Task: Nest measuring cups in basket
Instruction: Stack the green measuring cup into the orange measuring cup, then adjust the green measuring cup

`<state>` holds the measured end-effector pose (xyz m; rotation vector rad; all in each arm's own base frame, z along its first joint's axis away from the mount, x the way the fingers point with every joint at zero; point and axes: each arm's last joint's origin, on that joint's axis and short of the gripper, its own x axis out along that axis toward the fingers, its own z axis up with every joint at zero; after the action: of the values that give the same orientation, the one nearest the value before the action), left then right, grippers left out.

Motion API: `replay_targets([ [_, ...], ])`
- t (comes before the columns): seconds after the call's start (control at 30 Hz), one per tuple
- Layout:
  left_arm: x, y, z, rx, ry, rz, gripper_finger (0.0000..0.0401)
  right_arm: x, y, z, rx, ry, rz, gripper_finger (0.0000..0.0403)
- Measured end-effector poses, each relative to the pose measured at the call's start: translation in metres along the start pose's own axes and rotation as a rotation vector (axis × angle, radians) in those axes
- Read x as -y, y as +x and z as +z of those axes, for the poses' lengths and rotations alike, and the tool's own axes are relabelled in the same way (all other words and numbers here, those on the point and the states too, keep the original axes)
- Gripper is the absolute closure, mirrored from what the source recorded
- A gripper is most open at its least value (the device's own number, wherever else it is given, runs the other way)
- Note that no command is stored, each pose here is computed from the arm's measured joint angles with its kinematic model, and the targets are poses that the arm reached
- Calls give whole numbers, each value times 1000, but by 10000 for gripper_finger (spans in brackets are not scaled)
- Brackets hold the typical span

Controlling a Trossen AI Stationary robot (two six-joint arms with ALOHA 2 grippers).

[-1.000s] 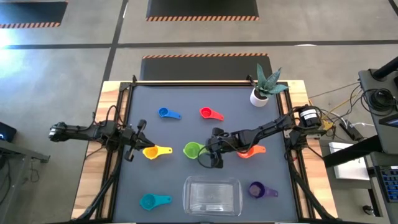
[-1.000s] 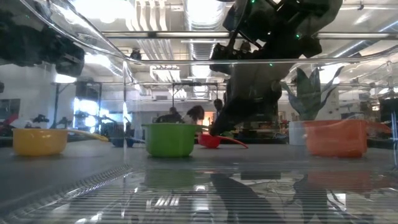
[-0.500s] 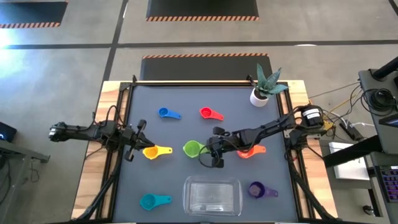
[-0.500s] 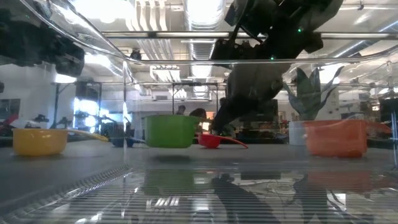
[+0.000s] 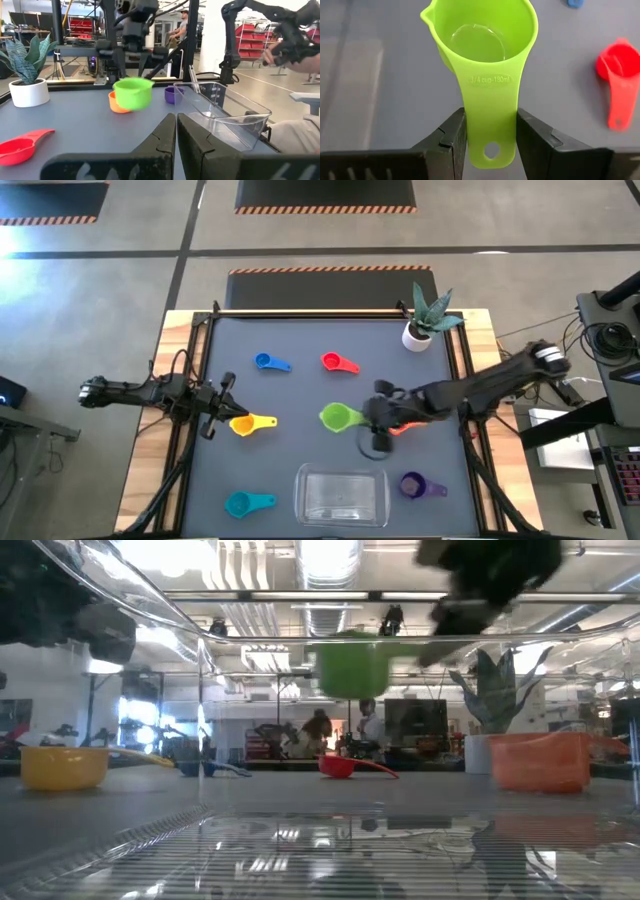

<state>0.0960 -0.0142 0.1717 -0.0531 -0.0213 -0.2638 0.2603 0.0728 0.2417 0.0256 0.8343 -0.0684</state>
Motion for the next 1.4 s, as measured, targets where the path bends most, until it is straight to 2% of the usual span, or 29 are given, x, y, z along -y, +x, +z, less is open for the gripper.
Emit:
replay_targets([
  [0.23, 0, 0, 0, -2, 0, 0, 401, -12, -75, -40, 47, 49, -68, 275],
  [0.37, 0, 0, 0, -2, 0, 0, 401, -9, -96, -66, 28, 107, -91, 275],
  [0.57, 0, 0, 0, -3, -1, 0, 401, -8, -95, -97, -85, 129, -137, 274],
  [0.77, 0, 0, 0, -3, -1, 0, 401, -11, -88, -109, -117, 92, -142, 274],
  [0.97, 0, 0, 0, -4, -1, 1, 401, -8, -80, -121, -157, 109, -166, 266],
  [1.13, 0, 0, 0, -3, -1, 0, 401, -7, -77, -125, -162, 148, -182, 237],
  [1.4, 0, 0, 0, -3, -1, 0, 401, -9, -83, -117, -143, 174, -162, 161],
])
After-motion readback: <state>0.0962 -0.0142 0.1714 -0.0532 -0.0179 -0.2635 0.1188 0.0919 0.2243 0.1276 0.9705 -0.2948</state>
